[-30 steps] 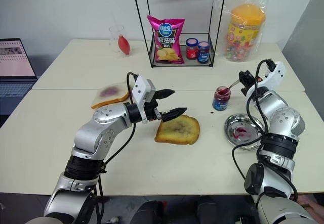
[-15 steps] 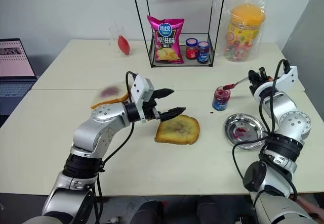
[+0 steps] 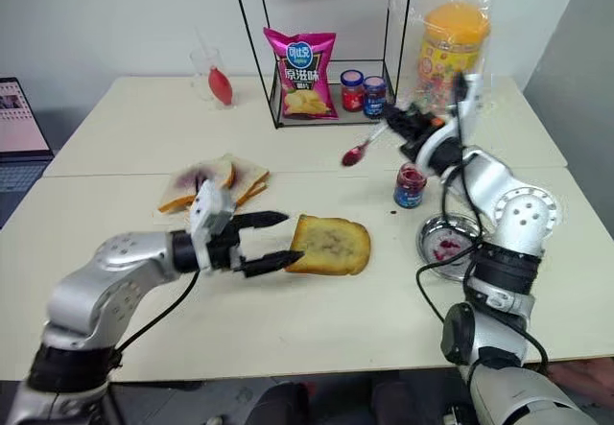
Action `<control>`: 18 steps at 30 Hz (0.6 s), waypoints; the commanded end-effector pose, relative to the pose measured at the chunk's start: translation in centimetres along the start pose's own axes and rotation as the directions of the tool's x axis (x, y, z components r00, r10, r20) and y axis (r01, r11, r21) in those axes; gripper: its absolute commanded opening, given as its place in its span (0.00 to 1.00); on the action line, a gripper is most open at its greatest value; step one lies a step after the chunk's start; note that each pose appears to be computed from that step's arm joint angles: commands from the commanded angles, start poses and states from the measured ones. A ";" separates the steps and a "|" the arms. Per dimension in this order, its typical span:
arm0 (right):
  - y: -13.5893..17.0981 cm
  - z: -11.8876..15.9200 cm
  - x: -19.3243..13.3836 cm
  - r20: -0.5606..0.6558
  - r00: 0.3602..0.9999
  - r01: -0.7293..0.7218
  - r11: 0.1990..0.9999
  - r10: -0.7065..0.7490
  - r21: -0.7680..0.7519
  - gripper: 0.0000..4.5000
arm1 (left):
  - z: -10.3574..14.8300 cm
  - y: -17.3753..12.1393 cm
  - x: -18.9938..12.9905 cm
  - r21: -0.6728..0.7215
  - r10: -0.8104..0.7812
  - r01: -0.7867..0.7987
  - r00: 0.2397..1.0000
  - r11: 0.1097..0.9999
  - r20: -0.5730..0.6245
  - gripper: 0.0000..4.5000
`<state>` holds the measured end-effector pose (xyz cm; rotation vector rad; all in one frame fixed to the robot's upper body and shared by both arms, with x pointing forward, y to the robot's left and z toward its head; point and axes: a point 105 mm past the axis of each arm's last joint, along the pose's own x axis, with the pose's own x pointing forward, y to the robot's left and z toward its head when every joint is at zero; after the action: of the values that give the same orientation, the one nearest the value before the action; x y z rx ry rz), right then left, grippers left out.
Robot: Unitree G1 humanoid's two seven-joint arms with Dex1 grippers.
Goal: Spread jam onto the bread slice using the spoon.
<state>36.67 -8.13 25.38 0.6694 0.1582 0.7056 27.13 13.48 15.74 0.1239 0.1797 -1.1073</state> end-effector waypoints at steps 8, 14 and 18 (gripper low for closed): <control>1.8 -6.4 0.9 -0.178 0.976 -0.164 0.966 0.128 -0.200 0.01 | -2.1 -2.8 -4.5 -0.077 0.094 -0.100 0.992 0.992 -0.078 1.00; 1.9 -8.2 0.6 -0.231 0.965 -0.228 0.828 0.123 -0.512 0.01 | -2.0 -2.8 -4.3 -0.081 0.120 -0.124 0.991 0.989 -0.055 1.00; 2.0 -8.7 0.4 -0.241 0.960 -0.263 0.760 0.144 -0.595 0.01 | -2.1 -3.0 -3.9 -0.084 0.111 -0.115 0.992 0.990 -0.056 1.00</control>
<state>33.60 -2.76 18.17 0.0241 0.1132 0.9279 22.88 16.74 13.59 0.0632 0.3055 -0.9519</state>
